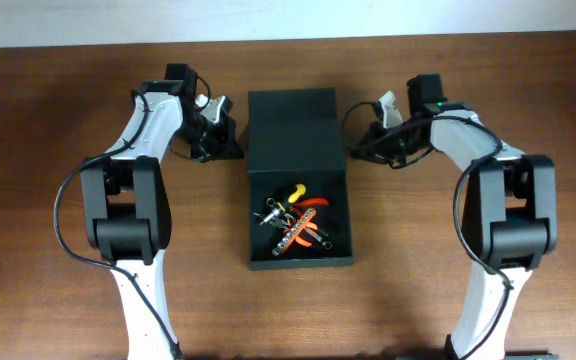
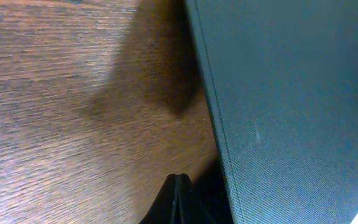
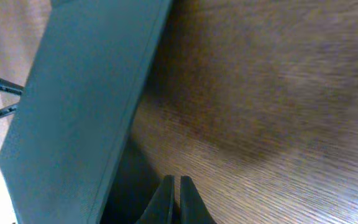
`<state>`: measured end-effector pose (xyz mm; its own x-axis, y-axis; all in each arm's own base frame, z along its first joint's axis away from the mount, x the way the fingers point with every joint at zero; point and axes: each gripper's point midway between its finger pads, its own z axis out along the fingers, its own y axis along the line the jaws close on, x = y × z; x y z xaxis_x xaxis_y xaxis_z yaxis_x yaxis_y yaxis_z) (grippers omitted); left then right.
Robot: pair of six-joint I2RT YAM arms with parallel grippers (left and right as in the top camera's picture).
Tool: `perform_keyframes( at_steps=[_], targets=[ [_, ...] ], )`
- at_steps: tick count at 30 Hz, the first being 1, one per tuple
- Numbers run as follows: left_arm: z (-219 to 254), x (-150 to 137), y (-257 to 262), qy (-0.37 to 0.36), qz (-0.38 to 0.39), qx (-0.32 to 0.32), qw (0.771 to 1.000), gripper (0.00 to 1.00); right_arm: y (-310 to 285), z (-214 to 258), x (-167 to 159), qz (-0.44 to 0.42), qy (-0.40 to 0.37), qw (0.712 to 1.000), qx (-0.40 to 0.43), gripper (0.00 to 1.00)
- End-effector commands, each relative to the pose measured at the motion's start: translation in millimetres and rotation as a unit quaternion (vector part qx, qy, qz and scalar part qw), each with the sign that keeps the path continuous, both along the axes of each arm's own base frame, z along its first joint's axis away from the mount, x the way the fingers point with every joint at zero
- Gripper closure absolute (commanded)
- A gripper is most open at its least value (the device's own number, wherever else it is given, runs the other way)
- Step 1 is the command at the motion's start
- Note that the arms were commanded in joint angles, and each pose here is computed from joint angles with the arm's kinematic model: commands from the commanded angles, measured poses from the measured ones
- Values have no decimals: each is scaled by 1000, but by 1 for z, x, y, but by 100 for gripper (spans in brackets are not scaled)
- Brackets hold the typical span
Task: Pack container
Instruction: 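Move both grippers to the raised lid edges on either side, then grip the lid with both grippers and swing it over the box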
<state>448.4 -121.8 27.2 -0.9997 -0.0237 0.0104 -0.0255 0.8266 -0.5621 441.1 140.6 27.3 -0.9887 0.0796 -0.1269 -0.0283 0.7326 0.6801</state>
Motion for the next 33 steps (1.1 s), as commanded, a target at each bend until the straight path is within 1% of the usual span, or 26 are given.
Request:
perform_keyframes(
  at_steps=[1,8,20,24,30,33],
  targets=[
    [-8,-3,-1,9,-6,-8,1000,98,13,-6,-6,11,12,1000,13,96],
    [-9,-3,-1,10,-6,-8,1000,98,29,-17,-14,30,26,999,21,96],
    [-15,-2,-1,10,-6,-10,1000,98,33,-16,-10,31,17,999,24,96],
    [-12,-1,-8,9,-7,-32,999,98,33,-16,-10,32,15,999,24,96],
    [-15,1,-13,4,-12,-34,999,98,35,-14,-10,33,15,999,30,96],
    [-12,2,-16,1,-13,-46,999,98,37,-12,-10,35,12,999,39,96]
  ],
)
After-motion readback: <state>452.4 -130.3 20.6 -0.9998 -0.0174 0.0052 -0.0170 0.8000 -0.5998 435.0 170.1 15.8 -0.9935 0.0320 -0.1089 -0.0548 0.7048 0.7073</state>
